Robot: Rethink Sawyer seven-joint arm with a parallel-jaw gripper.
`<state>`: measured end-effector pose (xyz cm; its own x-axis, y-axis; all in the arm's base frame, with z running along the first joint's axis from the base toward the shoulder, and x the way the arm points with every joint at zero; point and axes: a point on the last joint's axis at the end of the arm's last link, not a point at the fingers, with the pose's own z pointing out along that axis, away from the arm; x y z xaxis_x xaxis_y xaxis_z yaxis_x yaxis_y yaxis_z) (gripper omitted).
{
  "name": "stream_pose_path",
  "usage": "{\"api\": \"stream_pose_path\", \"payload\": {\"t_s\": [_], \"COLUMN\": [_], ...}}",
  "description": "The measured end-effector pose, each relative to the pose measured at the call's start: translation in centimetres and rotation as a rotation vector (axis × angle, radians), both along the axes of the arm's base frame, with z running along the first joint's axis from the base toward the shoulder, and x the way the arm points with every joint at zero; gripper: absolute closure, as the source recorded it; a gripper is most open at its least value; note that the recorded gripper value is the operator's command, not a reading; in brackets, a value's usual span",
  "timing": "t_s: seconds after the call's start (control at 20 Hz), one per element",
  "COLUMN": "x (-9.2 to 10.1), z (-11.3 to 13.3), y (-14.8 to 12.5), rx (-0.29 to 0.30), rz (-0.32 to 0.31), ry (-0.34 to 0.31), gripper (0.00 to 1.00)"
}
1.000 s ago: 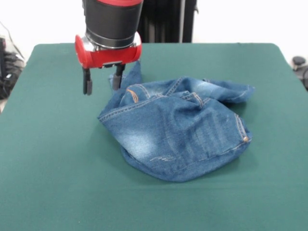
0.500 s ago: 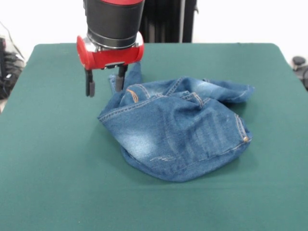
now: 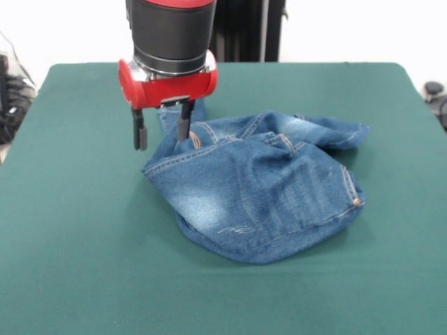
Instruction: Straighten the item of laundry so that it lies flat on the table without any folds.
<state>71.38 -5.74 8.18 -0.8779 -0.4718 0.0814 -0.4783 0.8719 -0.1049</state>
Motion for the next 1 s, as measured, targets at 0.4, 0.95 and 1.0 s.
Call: {"api": "stream_pose_path", "payload": {"t_s": [0.4,0.95,1.0], "x": [0.4,-1.0,-1.2], "z": [-1.2,-4.4,-4.5], "y": [0.2,-2.4,-2.5], "rx": [0.029,0.039,0.038], "rz": [0.008,0.06,0.072], "ry": [-0.038,0.009,0.015], "gripper": [0.0,0.0,0.0]}}
